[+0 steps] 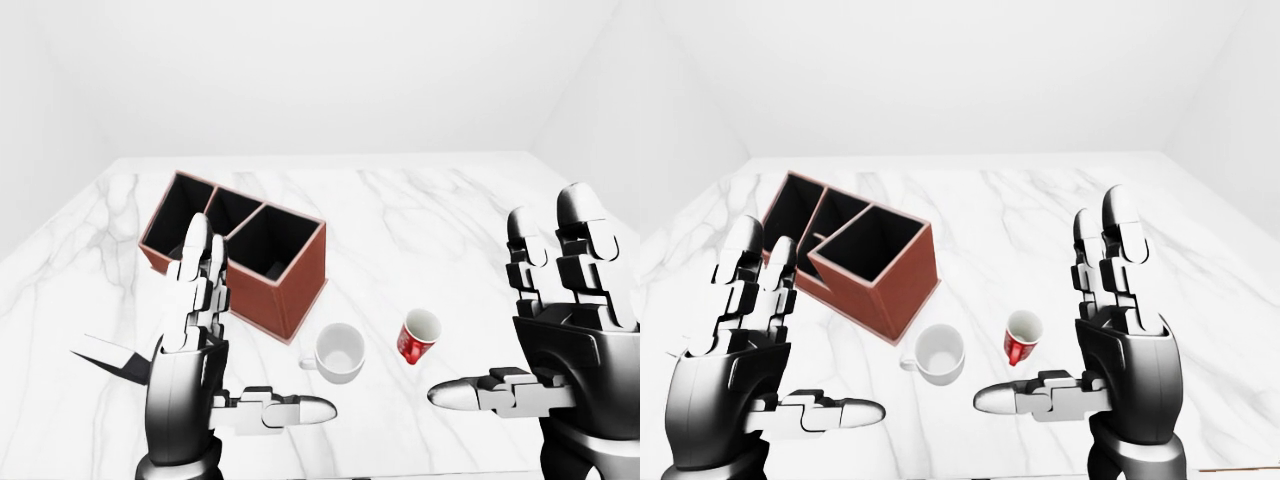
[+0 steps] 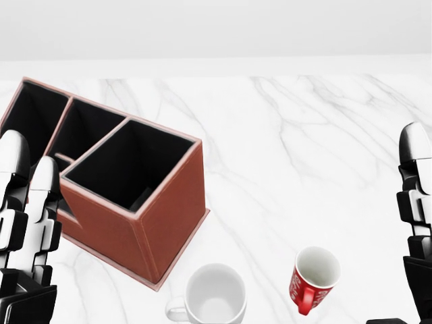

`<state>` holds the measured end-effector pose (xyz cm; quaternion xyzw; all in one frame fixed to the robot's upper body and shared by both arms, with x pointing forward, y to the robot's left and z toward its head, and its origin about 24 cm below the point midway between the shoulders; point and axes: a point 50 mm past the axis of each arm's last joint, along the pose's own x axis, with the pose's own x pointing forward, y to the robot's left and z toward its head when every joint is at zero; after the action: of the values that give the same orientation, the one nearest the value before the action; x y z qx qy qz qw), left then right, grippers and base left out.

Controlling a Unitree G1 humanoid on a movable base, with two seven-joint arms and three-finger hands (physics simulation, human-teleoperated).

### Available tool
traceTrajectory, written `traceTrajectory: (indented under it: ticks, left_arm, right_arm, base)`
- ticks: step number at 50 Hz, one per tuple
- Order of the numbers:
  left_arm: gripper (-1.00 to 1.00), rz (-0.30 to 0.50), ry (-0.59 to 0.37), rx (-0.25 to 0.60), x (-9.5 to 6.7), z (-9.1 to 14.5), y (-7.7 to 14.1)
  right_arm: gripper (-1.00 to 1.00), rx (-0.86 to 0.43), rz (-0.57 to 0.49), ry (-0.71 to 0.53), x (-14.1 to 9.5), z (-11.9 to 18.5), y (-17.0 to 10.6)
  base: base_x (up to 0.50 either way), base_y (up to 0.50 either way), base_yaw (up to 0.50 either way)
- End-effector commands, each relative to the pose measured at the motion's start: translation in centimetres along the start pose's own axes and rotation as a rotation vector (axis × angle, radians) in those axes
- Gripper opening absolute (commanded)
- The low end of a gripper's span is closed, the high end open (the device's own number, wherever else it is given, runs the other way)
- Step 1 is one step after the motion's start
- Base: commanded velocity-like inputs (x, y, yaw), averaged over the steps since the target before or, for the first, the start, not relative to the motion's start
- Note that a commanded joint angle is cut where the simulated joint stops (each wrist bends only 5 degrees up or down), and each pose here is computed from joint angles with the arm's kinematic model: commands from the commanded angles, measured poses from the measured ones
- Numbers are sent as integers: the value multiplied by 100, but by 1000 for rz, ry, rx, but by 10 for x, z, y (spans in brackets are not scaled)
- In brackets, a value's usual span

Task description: Pick up the red mug and place it to the right of the caddy.

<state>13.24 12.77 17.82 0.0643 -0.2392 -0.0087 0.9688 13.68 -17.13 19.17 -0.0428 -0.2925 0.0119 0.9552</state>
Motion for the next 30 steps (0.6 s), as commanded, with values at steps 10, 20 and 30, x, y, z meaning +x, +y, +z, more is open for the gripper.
traceTrajectory:
  ticks: [10,20,30]
  left_arm:
    - [100,10,-46,0,6,4,0]
    - [100,7,-46,-3,5,4,0]
    - [100,2,-51,-5,6,4,-1]
  right_arm:
    - [100,9,-25,-35,6,1,0]
    - [100,35,-5,-29,2,2,0]
    - [100,15,-26,-11,5,-4,0]
  base:
    - [15,0,0]
    - [4,3,0]
    - [43,25,0]
